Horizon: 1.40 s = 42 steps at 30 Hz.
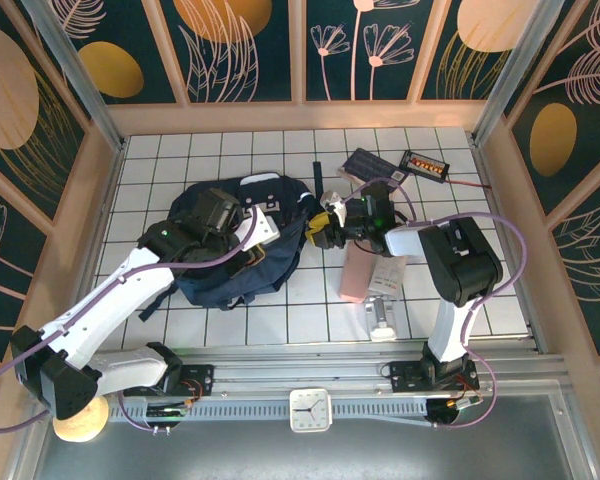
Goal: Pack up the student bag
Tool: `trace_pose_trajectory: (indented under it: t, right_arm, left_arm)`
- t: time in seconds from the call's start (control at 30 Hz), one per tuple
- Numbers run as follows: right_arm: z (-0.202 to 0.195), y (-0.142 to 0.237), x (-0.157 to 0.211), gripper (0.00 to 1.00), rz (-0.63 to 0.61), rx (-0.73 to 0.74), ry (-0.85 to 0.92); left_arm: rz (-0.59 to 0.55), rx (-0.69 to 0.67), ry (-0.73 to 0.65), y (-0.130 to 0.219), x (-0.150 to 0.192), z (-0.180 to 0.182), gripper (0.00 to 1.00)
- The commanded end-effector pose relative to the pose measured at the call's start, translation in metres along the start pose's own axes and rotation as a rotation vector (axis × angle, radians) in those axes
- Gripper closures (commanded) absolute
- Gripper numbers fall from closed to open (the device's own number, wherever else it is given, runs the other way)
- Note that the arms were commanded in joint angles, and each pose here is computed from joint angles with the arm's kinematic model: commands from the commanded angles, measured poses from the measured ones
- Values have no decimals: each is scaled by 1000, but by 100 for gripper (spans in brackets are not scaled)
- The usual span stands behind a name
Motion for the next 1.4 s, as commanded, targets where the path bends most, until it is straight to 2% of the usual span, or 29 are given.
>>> trace_pose_trajectory:
  t: [0.0,0.3,0.63,0.77,0.93,1.13,1.37]
  right_arm:
    - [-1,-1,-2,59,-35,-6,1]
    - [-1,-2,-8,58,-72,-19,9]
    - [3,-8,2,56,-95,-62,-38]
    - [3,-7,0,59,-116,-48,-36]
    - [2,-7,-4,68,-132,-46,-24]
    - [3,-6,-8,74,-147,-43,-18]
    - [8,-7,-3,72,-147,-79,-39]
  left_arm:
    - [-82,-19,-13,17,-20,3,100]
    - [-72,-14,-8,16,-18,2,100]
    - [-78,-31,-19,25,-23,3,100]
    - [-61,-23,-18,23,-22,3,100]
    - [-57,-20,-14,23,-22,3,100]
    - [-54,-24,-10,22,-21,3,100]
    - [-65,-40,-5,26,-22,4,100]
Point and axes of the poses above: each hand's point on the last joint's axis, 136 mm out from that joint toward the fingers, its own y axis back along the fingers, its own z axis along the line the jaws close on, x = y × z, the point moved 6 cm from there along y, back along the fingers, and after that the axes turned 9 degrees about y, right-handed, at the moved point
